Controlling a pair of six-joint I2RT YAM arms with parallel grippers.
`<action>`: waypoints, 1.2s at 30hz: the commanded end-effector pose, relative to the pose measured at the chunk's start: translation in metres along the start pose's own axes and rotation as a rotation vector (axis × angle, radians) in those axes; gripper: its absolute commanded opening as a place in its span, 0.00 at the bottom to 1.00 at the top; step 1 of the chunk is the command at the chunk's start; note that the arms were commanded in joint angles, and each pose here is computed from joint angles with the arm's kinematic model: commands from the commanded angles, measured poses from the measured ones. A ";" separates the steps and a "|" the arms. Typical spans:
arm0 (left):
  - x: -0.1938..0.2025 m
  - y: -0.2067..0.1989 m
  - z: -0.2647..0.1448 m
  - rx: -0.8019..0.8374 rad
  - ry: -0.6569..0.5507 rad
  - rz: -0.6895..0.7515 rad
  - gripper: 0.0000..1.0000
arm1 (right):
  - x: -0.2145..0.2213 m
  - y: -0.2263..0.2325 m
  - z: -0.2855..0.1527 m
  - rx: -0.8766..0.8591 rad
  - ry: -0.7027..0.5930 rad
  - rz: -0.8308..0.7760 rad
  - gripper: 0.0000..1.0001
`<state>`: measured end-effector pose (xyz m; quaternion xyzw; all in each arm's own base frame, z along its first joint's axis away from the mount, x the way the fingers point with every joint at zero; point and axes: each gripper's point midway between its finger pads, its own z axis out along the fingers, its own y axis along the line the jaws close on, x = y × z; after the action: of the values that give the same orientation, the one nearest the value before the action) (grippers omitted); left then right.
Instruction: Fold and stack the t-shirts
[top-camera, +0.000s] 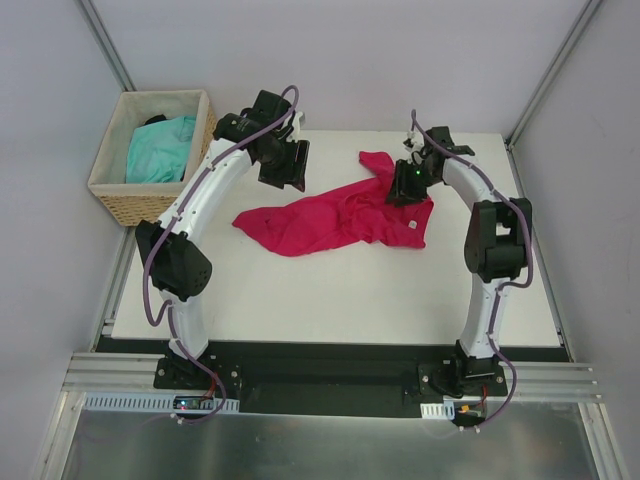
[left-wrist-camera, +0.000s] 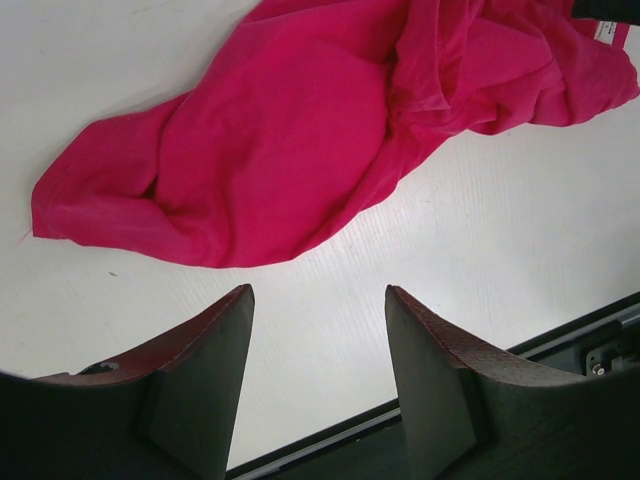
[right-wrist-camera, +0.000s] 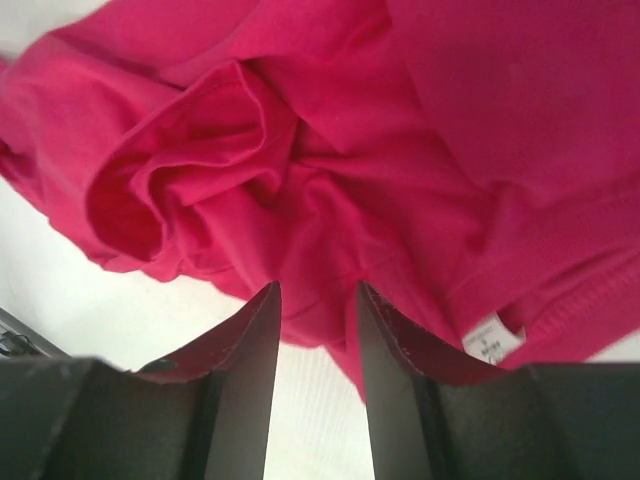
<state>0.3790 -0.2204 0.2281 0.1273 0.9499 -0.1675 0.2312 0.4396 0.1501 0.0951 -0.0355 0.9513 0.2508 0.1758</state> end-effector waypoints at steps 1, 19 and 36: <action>-0.008 -0.001 -0.021 0.002 -0.051 0.004 0.55 | 0.000 0.017 0.013 -0.042 0.032 -0.047 0.38; -0.012 0.001 -0.035 0.015 -0.073 -0.025 0.55 | 0.014 -0.011 0.018 0.074 0.079 -0.069 0.36; -0.019 -0.006 -0.052 0.090 -0.107 -0.055 0.55 | 0.006 -0.027 0.039 0.151 0.095 -0.109 0.35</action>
<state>0.3801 -0.2122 0.2404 0.1097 0.9467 -0.1951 0.2316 0.4411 0.1423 0.0438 -0.0743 0.9728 0.1719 0.1365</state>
